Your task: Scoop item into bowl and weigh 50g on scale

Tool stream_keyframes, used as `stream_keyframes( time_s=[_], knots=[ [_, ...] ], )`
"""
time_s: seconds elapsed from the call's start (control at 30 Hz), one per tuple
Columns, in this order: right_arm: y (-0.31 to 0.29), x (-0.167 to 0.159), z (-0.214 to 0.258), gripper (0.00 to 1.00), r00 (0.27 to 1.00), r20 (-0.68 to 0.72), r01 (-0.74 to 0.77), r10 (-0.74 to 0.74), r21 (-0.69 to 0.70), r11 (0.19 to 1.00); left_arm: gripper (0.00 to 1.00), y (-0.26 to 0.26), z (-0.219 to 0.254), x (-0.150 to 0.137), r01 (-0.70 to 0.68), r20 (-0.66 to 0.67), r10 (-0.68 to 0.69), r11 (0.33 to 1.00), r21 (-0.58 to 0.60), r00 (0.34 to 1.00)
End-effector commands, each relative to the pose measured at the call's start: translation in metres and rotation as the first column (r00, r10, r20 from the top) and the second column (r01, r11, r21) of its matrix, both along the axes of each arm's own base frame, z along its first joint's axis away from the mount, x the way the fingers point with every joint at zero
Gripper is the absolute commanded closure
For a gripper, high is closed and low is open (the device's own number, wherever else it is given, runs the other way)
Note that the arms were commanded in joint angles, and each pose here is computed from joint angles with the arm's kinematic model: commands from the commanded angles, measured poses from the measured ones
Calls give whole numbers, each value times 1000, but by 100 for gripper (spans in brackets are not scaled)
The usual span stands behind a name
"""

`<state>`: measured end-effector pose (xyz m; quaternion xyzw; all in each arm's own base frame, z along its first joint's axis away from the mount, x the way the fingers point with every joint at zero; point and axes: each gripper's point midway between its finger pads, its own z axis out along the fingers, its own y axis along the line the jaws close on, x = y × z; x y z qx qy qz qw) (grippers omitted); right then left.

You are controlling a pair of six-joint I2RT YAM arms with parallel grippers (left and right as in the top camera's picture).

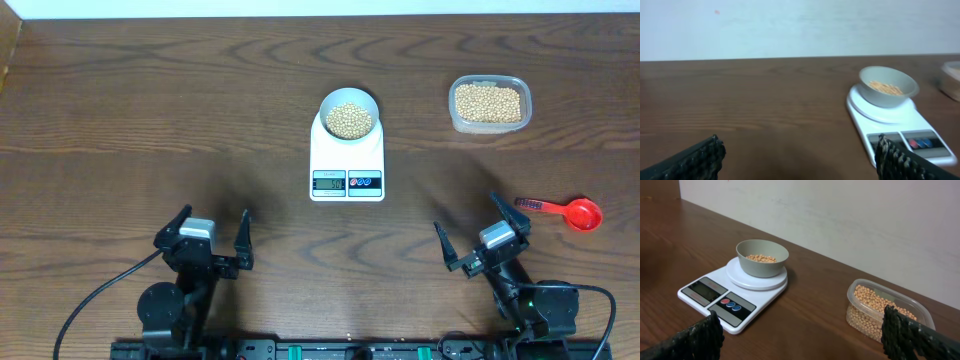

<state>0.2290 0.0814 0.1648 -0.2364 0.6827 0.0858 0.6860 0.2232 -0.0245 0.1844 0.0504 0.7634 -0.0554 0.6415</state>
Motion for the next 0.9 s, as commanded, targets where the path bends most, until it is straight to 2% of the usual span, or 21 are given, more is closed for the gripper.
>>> stream_keyframes(
  time_s=[0.0, 0.37, 0.5, 0.87],
  knots=[
    [0, 0, -1, 1, 1000, -5, 3, -3, 7, 1000, 2, 25, -8, 7, -146, 10, 146, 989, -20, 989],
    [0, 0, -1, 1, 1000, -5, 3, -3, 7, 1000, 2, 31, -43, 21, -183, 33, 184, 983, -33, 982],
    [0, 0, -1, 1, 1000, -5, 3, -3, 7, 1000, 2, 44, -45, 20, -260, 18, 262, 963, -78, 965],
    [0, 0, -1, 1, 1000, -5, 3, -3, 7, 1000, 2, 37, -49, 20, -227, 9, 227, 973, -31, 974]
  ],
)
